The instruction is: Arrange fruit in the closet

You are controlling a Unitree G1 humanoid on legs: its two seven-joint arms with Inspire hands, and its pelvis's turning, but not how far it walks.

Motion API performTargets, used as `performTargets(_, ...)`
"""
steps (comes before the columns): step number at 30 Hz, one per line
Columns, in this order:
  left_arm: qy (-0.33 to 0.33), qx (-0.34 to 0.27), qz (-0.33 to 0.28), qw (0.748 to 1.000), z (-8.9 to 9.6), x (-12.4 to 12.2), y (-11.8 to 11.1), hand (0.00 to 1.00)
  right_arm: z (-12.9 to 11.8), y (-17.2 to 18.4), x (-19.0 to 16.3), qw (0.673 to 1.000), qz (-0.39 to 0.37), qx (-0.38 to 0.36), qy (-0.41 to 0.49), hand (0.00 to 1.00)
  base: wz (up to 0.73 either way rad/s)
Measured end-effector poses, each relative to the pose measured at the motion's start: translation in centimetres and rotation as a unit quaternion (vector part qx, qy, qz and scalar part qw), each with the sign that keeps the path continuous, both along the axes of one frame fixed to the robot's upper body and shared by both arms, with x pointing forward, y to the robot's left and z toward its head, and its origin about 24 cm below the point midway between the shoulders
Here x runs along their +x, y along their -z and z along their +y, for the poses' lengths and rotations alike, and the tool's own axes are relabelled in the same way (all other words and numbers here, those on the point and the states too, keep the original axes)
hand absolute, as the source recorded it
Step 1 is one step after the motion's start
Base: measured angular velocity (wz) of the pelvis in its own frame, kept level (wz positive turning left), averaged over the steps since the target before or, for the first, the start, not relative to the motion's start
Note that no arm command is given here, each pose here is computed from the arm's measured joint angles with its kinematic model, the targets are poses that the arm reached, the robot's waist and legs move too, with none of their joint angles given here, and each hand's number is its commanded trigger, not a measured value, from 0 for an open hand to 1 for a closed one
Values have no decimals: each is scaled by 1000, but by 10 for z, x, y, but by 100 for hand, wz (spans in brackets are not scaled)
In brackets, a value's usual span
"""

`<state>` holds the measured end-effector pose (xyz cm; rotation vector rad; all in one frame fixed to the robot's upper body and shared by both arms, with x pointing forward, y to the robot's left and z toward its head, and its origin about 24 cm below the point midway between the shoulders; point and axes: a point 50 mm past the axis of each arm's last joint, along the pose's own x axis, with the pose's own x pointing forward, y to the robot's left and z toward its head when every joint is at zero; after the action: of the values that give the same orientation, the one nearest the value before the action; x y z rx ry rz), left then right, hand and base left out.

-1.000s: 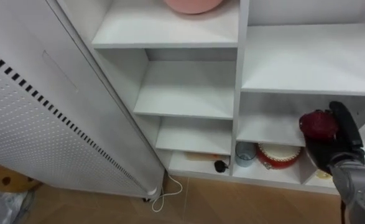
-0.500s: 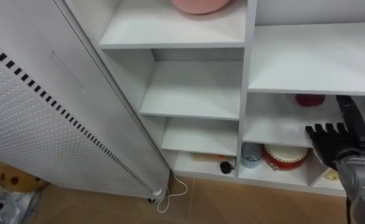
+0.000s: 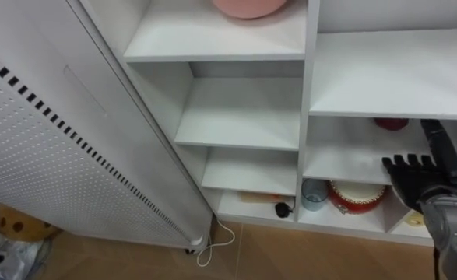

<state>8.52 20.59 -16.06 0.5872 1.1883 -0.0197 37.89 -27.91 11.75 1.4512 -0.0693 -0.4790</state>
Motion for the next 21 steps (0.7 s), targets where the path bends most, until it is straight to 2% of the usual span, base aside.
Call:
performTargets(5,0,-7,4,1000,-1,0,0,0,-3,14,-4,1000,21,-2,1,0,1)
performTargets(8,-1,-12,15,1000,1,-4,2,0,-10,46,-19,998,57,-17,-1,0,-2)
performTargets(10,-4,-10,32,999,3,-11,4,0,-17,90,-43,992,125,-8,1,0,-10)
performTargets(11,-5,-8,34,999,4,-12,4,0,-18,100,-51,990,143,-7,3,0,-10)
performTargets(15,9,5,42,999,14,-14,3,0,-27,170,-116,960,280,-33,2,0,-1)
performTargets(19,7,23,40,999,24,-15,2,0,-13,210,-161,928,366,-58,-42,0,-2)
performTargets(21,5,31,33,999,28,-17,1,0,-4,234,-195,901,419,-82,-82,0,0)
